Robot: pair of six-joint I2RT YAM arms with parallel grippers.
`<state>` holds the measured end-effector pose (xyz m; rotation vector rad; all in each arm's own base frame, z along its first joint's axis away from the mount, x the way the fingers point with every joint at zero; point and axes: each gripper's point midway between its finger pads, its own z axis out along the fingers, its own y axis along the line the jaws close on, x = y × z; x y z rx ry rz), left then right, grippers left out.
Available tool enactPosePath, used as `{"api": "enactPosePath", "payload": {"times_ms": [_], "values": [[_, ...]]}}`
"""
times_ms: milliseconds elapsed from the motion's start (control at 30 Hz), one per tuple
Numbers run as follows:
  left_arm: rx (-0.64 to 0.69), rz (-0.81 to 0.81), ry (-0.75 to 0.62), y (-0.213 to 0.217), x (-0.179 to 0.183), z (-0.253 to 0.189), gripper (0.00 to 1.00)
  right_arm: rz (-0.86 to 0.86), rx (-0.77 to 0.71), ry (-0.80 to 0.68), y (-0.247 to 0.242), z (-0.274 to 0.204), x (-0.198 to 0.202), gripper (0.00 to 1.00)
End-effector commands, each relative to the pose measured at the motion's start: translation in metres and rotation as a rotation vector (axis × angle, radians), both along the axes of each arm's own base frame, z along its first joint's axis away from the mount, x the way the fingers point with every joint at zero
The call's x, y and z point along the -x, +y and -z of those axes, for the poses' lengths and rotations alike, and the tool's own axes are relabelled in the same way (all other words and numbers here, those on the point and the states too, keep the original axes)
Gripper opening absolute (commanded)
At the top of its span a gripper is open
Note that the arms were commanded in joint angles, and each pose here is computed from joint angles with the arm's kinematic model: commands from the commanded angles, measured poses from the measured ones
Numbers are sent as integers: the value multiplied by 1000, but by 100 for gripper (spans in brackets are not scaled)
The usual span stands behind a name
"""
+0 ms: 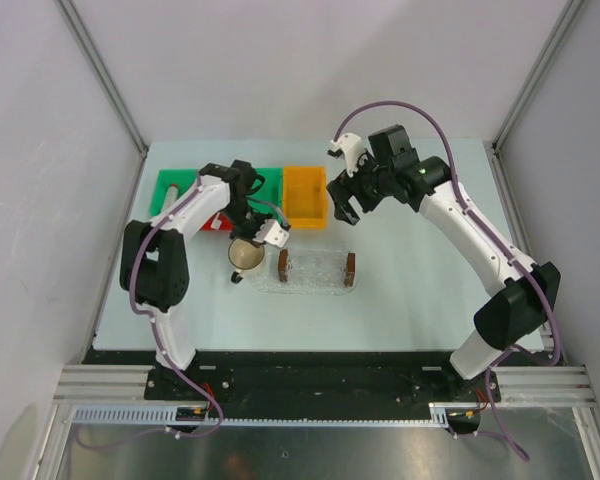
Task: Prepare toiletry sets of a toothbrush and toothpaste on the tray
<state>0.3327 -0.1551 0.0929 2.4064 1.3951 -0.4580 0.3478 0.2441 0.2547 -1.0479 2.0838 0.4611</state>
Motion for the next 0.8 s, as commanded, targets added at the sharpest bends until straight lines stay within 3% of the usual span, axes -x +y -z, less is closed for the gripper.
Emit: {"api": "enactPosePath", "payload": {"times_ms": [0, 767], "values": [[106, 107, -27, -22, -2, -16, 0, -3, -5, -30, 0, -12, -5, 88], [166, 129, 61, -42, 9, -10, 0, -26, -11, -12, 5, -4, -4, 88]]}}
